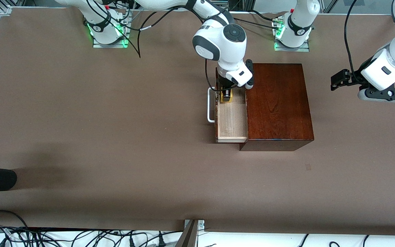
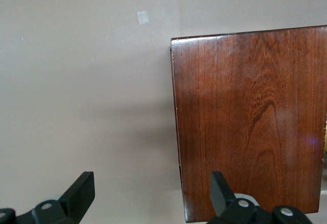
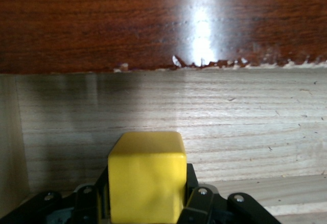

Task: Open drawer, take yellow block, close drawer
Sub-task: 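Lift the yellow cube out of the drawer with the right gripper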

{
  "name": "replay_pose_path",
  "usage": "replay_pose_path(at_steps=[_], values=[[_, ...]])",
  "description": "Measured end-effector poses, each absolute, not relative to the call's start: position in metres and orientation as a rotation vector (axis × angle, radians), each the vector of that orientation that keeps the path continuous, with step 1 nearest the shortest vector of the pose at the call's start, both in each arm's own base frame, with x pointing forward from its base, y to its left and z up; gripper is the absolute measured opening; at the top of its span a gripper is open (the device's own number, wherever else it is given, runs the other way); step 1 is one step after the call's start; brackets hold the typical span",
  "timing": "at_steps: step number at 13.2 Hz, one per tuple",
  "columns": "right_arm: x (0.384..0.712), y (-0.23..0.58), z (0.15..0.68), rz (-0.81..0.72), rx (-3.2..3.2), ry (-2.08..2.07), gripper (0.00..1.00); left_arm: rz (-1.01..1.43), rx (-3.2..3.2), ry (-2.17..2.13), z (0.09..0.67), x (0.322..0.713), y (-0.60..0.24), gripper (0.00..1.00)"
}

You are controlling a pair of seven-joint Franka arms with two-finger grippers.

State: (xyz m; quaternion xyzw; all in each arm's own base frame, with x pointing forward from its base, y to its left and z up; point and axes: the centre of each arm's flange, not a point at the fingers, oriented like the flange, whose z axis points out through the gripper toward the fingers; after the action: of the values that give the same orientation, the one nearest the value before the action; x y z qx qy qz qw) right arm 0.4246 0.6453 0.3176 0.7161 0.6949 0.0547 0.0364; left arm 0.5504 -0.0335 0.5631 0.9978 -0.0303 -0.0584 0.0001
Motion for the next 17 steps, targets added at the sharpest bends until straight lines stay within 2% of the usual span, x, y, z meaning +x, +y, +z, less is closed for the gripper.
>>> replay_pose_path(at_steps=[4, 9, 12, 17], values=[[0.431, 0.646, 0.334, 0.193, 2.208, 2.121, 0.56, -0.183, 3.134, -0.095, 0.563, 0.55, -0.033, 1.0], [0.449, 0.63, 0.436, 0.237, 2.306, 2.05, 0.56, -0.183, 3.134, -0.095, 0.563, 0.55, -0.033, 1.0], [0.493, 0.567, 0.493, 0.183, 2.445, 1.932, 0.56, -0.187, 3.134, -0.095, 0.563, 0.55, -0.033, 1.0], [0.599, 0.406, 0.554, 0.169, 2.7, 1.597, 0.56, -0.248, 3.107, -0.165, 0.569, 0.542, -0.059, 1.0]])
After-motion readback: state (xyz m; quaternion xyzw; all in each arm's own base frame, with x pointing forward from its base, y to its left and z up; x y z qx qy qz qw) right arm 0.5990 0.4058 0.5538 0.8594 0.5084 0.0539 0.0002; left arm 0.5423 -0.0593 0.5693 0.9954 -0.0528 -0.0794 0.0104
